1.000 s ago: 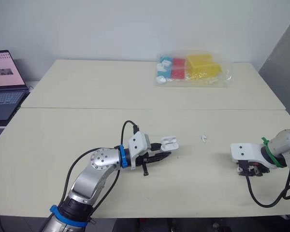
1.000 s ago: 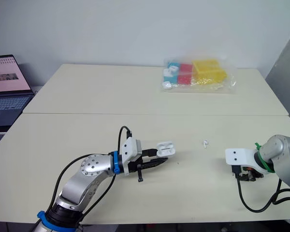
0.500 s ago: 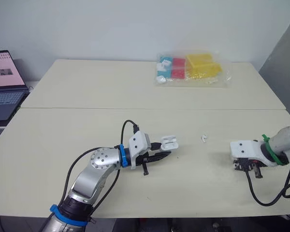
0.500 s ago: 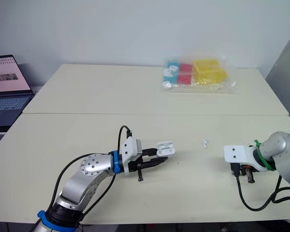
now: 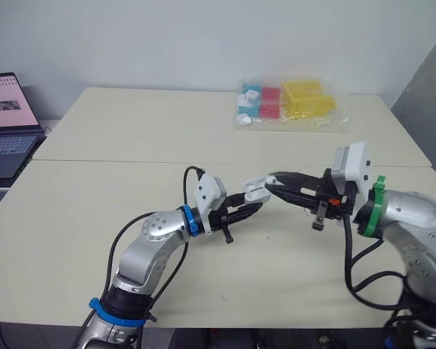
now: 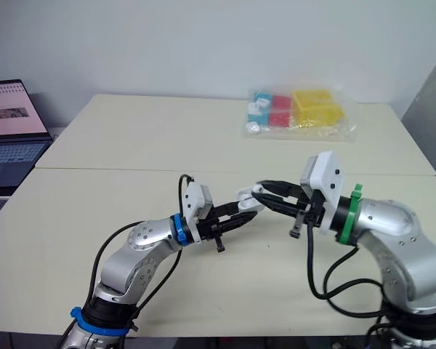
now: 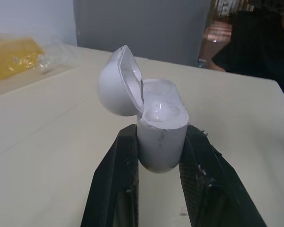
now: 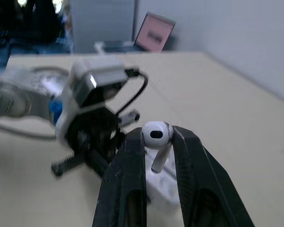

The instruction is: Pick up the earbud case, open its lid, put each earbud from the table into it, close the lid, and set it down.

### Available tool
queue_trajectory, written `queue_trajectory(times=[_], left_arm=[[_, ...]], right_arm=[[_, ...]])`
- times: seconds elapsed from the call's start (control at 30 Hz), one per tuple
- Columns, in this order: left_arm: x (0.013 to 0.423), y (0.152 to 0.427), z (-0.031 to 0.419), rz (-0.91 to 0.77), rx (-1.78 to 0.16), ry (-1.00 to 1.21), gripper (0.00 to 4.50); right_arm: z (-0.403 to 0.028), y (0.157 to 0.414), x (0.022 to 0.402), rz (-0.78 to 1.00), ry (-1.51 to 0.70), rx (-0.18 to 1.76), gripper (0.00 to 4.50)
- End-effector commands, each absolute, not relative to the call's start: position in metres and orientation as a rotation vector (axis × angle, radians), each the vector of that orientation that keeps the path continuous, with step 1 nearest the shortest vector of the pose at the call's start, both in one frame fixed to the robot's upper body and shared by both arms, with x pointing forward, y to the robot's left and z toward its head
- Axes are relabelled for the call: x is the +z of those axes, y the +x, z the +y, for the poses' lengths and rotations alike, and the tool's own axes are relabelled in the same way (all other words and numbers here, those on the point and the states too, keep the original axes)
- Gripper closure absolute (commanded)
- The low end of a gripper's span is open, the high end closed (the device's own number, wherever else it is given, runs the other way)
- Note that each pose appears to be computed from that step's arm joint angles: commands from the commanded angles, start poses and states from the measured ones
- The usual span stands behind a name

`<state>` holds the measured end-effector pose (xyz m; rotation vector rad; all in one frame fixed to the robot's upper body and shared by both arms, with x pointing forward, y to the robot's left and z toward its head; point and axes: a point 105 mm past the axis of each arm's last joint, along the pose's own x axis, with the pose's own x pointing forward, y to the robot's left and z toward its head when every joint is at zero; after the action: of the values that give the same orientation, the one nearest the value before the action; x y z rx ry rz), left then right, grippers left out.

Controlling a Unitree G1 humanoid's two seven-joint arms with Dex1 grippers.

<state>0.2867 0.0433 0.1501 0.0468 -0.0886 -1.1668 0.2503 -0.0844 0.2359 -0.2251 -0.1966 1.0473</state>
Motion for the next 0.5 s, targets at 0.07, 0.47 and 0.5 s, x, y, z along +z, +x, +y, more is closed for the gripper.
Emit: queue_trajectory(times=[0.07,0.47,0.5], left_arm=[[0.168,0.288,0.045,-0.152,-1.150,0.026,3.71],[0.174,0.293,0.046,-0.171,-1.151,0.025,3.71],[0.174,0.292,0.045,-0.172,-1.156,0.026,3.71]], right_arm=[[-0.082,0.257,0.248,-0.295,-0.156,0.916,4.06],[-0.078,0.269,0.225,-0.292,-0.218,0.859,4.06],[-0.079,0.270,0.224,-0.297,-0.226,0.851,4.06]])
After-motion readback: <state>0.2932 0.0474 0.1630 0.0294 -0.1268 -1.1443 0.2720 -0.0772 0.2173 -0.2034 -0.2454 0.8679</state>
